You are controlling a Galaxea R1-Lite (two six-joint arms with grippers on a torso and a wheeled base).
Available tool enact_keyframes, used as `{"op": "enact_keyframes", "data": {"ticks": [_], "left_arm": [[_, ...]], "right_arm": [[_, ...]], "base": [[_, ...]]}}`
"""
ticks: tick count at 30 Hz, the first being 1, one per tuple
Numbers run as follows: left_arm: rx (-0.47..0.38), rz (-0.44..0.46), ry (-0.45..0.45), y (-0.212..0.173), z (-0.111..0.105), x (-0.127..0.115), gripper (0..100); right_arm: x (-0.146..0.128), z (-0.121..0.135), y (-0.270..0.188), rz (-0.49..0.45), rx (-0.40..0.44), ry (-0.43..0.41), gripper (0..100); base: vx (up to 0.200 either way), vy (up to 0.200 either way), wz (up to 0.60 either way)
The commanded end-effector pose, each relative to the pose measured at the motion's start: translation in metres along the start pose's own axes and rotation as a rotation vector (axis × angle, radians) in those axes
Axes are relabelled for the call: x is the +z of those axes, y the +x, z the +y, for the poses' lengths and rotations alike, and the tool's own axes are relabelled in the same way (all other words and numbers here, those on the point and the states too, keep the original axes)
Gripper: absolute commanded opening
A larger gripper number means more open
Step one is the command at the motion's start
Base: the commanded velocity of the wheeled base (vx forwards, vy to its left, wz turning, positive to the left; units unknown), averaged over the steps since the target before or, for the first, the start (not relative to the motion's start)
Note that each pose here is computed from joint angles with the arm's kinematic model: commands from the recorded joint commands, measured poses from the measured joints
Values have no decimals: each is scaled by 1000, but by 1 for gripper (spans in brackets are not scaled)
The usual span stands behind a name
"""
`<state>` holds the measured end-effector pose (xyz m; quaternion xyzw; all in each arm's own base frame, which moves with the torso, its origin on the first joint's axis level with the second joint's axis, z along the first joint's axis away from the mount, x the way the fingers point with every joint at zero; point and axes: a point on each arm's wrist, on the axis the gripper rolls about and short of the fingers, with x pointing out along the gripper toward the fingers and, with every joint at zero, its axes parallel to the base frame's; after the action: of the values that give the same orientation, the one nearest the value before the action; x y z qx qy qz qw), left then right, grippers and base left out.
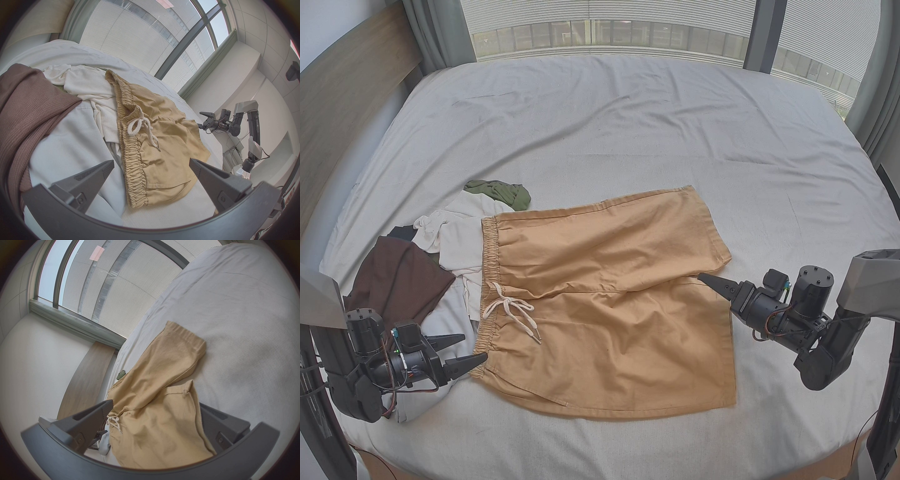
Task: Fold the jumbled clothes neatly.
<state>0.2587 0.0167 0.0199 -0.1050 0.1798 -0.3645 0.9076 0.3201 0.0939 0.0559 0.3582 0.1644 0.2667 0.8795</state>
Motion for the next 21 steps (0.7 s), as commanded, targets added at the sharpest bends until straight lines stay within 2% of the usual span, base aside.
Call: {"op": "enact_keyframes", "data": {"ticks": [1, 15, 16, 21], "left_arm": [[-1, 1, 0, 0, 0, 0, 100], [-2, 1, 0, 0, 0, 0, 100], [-2, 1, -1, 0, 0, 0, 100], [-2, 1, 0, 0, 0, 0, 100]], "right_arm": [[0, -16, 4, -4, -32, 10, 100], [2, -24, 9, -42, -72, 6, 100], [1, -25, 9, -40, -74, 6, 0], [-6, -34, 14, -20, -92, -13, 0]], "base": [[0, 0, 0], [0, 0, 0], [0, 0, 0], [0, 0, 0]]}}
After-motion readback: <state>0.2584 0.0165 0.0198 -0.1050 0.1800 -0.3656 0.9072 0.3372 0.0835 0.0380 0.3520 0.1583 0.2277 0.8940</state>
